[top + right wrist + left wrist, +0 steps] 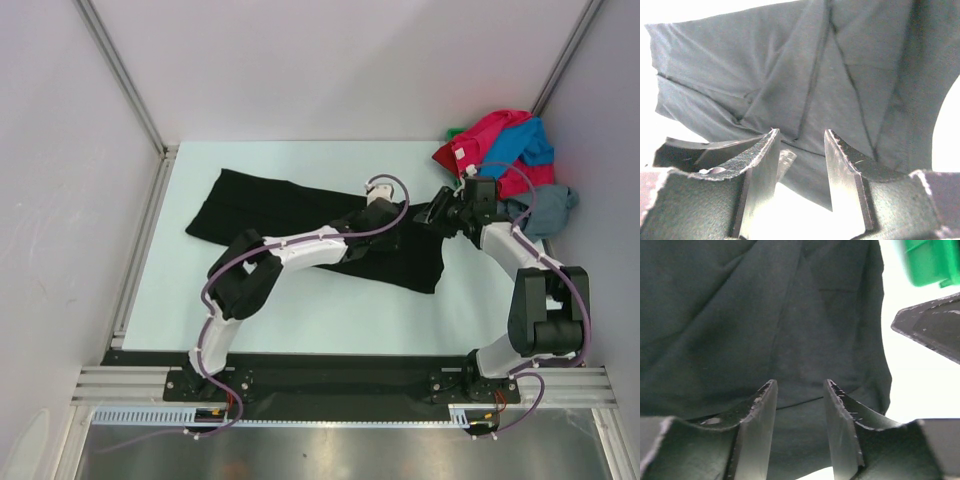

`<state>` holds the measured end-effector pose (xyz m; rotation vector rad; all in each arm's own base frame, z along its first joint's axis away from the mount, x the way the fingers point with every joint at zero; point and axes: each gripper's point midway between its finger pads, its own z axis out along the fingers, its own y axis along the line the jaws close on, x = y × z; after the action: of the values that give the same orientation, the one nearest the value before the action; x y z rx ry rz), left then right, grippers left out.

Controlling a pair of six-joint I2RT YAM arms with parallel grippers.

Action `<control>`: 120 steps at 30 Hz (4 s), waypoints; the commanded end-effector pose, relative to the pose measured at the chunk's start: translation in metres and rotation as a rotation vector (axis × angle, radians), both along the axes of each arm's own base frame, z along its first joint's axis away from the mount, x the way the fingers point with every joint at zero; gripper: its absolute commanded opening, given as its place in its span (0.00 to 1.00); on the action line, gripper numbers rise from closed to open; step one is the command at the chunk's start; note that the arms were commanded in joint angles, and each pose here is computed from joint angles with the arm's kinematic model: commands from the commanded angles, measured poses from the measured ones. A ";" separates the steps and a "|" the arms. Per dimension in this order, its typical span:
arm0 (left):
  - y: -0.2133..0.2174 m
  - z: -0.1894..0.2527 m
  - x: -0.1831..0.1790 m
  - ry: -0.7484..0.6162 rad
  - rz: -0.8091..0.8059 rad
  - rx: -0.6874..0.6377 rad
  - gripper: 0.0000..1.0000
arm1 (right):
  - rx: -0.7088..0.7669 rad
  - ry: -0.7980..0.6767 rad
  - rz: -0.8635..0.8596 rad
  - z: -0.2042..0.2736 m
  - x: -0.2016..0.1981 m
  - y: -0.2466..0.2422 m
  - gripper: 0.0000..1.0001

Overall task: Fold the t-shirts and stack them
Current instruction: Fold the tshirt

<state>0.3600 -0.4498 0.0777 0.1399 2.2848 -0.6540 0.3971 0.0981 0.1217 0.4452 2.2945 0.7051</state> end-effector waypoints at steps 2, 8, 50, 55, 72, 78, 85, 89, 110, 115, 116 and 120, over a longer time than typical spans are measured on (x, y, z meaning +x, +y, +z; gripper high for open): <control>0.015 -0.017 0.010 -0.098 -0.057 0.276 0.44 | -0.005 -0.012 0.007 0.003 -0.007 -0.006 0.47; 0.016 -0.029 0.006 -0.106 -0.180 0.395 0.48 | 0.013 -0.041 0.005 0.002 0.009 -0.006 0.59; 0.029 -0.012 0.026 -0.204 -0.224 0.508 0.00 | -0.083 0.016 0.081 -0.060 0.127 0.016 0.55; 0.033 -0.007 0.029 -0.208 -0.212 0.499 0.00 | -0.085 0.015 0.092 -0.062 0.132 0.021 0.39; 0.040 0.027 0.038 -0.202 -0.260 0.348 0.00 | -0.129 -0.023 0.043 -0.013 0.120 0.009 0.00; 0.045 0.023 0.038 -0.199 -0.252 0.359 0.00 | -0.140 -0.028 0.039 -0.006 0.117 0.006 0.00; 0.080 0.036 0.056 -0.215 -0.204 0.419 0.00 | -0.113 -0.004 0.019 0.007 0.088 0.005 0.00; 0.104 0.045 0.061 -0.211 -0.182 0.413 0.00 | -0.082 0.017 0.034 0.003 0.065 0.012 0.00; 0.129 0.021 0.022 -0.124 -0.241 0.384 0.01 | -0.041 0.111 0.113 -0.021 -0.026 0.040 0.01; 0.135 0.012 0.015 -0.105 -0.247 0.393 0.09 | -0.049 0.145 0.112 -0.035 -0.041 0.038 0.08; 0.135 0.015 0.015 -0.112 -0.252 0.395 0.13 | -0.053 0.146 0.114 -0.036 -0.043 0.038 0.11; 0.145 0.023 0.016 -0.117 -0.246 0.402 0.43 | -0.090 0.183 0.110 -0.042 -0.058 0.024 0.32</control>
<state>0.3691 -0.3123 0.0616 0.6799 2.3528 -0.2704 0.3446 0.1343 0.0667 0.3794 2.5563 0.6772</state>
